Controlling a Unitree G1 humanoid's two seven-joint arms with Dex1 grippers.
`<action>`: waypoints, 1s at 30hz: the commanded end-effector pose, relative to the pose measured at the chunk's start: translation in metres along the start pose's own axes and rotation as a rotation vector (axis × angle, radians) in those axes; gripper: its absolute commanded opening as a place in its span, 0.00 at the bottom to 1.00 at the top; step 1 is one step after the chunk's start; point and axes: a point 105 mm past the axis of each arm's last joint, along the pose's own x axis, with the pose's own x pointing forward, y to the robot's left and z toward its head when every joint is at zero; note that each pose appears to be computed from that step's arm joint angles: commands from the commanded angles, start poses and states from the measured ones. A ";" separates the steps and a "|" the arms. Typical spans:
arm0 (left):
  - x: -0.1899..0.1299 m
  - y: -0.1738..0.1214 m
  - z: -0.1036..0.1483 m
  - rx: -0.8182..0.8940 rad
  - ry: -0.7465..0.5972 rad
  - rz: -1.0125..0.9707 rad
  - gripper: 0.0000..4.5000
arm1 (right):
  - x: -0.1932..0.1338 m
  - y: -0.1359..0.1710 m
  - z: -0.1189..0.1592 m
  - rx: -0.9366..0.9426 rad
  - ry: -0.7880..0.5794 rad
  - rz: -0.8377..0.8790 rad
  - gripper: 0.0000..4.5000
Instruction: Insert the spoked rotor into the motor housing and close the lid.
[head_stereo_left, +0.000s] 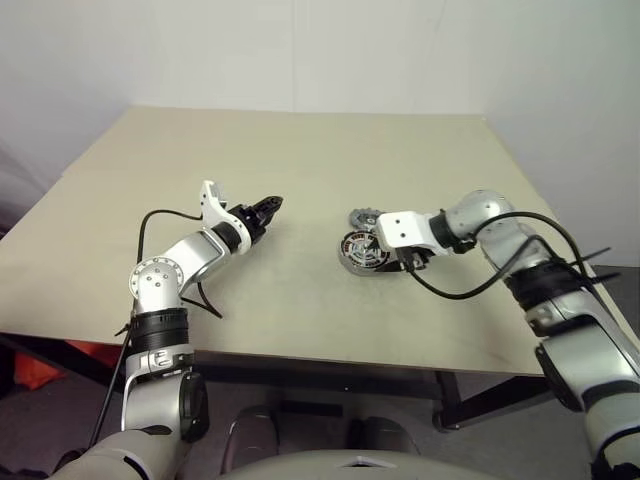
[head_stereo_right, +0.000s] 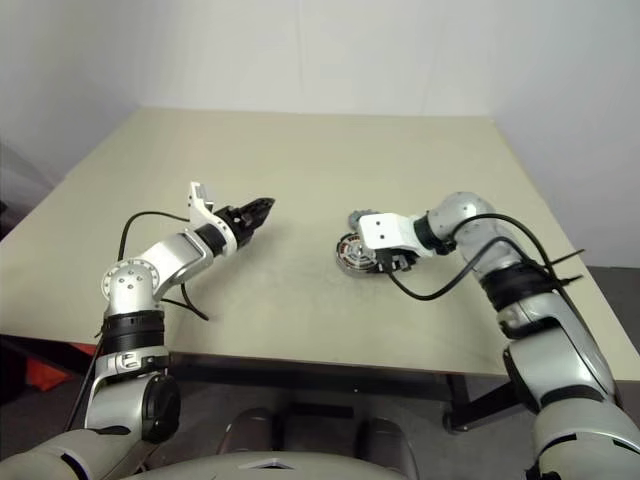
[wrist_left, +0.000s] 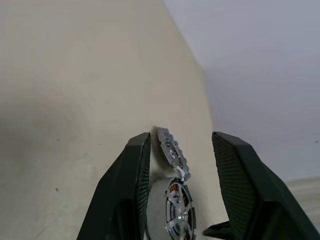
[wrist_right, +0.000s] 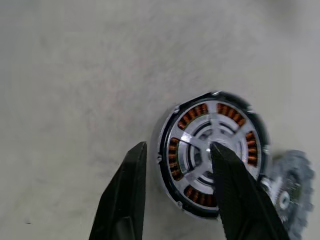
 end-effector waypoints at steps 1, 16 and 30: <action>-0.004 -0.010 0.011 0.021 -0.054 -0.036 0.45 | 0.001 -0.007 -0.001 -0.076 0.034 0.027 0.50; -0.012 -0.003 0.011 0.010 -0.089 -0.011 0.45 | -0.002 0.000 -0.016 -0.101 0.047 0.042 0.50; -0.008 -0.005 0.011 0.023 -0.074 -0.015 0.45 | 0.016 0.012 -0.005 -0.084 0.008 0.056 0.50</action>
